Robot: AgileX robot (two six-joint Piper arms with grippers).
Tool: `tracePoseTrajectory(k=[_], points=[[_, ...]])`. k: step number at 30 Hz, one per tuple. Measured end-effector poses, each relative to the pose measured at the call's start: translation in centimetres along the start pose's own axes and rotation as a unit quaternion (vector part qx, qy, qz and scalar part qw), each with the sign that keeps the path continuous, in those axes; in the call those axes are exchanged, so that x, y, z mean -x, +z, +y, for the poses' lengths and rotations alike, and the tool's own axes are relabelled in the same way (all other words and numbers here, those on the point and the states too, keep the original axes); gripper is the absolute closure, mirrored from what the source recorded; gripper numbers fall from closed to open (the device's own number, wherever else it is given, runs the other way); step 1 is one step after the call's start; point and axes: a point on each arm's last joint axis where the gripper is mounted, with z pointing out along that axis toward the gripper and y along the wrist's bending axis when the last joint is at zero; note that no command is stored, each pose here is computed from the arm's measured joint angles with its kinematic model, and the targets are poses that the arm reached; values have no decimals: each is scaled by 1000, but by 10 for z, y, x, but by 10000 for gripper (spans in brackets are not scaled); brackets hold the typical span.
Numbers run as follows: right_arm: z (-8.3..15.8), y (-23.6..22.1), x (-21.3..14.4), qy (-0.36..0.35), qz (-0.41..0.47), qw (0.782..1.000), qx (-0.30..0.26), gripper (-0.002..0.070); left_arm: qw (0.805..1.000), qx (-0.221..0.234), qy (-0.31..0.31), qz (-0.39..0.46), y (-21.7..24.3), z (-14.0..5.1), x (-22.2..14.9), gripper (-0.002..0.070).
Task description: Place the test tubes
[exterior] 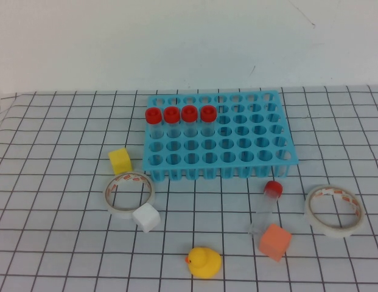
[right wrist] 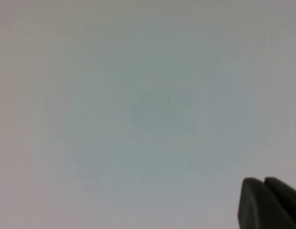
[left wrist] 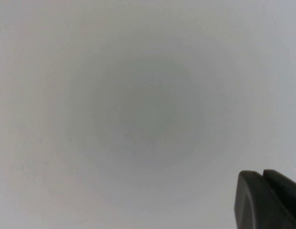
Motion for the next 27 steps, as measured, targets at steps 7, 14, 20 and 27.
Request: tracePoseTrajectory(k=[7, 14, 20, 27], points=[[6, 48, 28, -33, 204, 978, 18, 678, 992, -39, 20, 118, 41, 1, 40, 676], [17, 71, -19, 80, 453, 887, 29, 678, 975, -59, 11, 216, 56, -4, 13, 676], [22, 79, -60, 145, 552, 821, 16, 678, 936, -87, 10, 341, 46, -12, -27, 676], [32, 99, -118, 184, 659, 728, 38, 678, 887, -115, -18, 447, 24, -20, -59, 676]])
